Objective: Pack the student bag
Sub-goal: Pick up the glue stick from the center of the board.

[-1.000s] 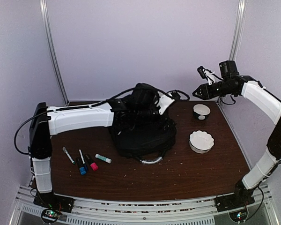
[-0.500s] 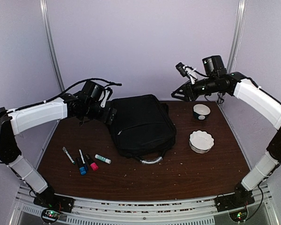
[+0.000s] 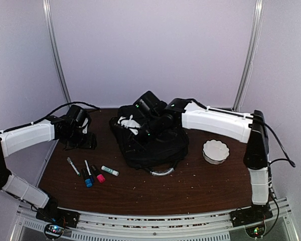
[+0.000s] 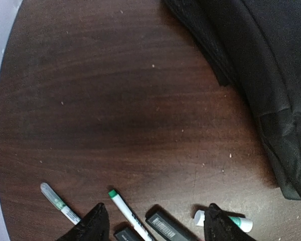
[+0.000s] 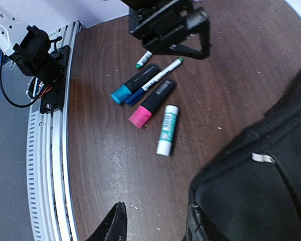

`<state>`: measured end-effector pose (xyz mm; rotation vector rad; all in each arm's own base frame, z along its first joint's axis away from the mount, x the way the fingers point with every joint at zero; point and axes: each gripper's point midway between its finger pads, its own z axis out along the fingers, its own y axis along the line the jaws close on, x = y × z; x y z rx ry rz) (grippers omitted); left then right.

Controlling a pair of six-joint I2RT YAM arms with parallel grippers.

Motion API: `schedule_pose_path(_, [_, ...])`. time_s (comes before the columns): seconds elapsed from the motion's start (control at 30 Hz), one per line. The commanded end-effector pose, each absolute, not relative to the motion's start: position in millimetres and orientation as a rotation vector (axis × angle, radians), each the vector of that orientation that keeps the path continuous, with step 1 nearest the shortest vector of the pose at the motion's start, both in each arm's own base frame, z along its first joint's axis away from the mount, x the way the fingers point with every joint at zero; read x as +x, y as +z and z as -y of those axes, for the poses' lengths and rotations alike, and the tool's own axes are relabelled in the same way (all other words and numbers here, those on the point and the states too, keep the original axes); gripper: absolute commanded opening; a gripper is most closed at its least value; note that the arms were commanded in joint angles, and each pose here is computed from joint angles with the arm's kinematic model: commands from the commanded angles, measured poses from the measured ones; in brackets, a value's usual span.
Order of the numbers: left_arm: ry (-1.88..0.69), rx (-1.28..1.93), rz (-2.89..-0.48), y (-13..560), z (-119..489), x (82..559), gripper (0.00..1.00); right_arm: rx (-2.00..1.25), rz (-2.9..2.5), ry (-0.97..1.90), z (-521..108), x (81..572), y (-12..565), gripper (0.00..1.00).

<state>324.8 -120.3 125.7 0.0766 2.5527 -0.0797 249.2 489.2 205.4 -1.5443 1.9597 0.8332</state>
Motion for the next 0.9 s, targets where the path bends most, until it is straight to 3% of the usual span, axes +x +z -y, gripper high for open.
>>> schedule_pose_path(0.0, [-0.241,0.026,-2.555,117,131,314,0.66,-1.564,-1.994,0.761,-526,239,186,0.4])
schedule_pose_path(0.43, [-0.247,-0.063,-2.535,102,119,305,0.69,-1.624,-2.12,0.516,-557,237,82,0.45])
schedule_pose_path(0.87, [-0.248,-0.042,-2.476,112,117,306,0.69,-1.614,-2.136,0.482,-566,245,47,0.46])
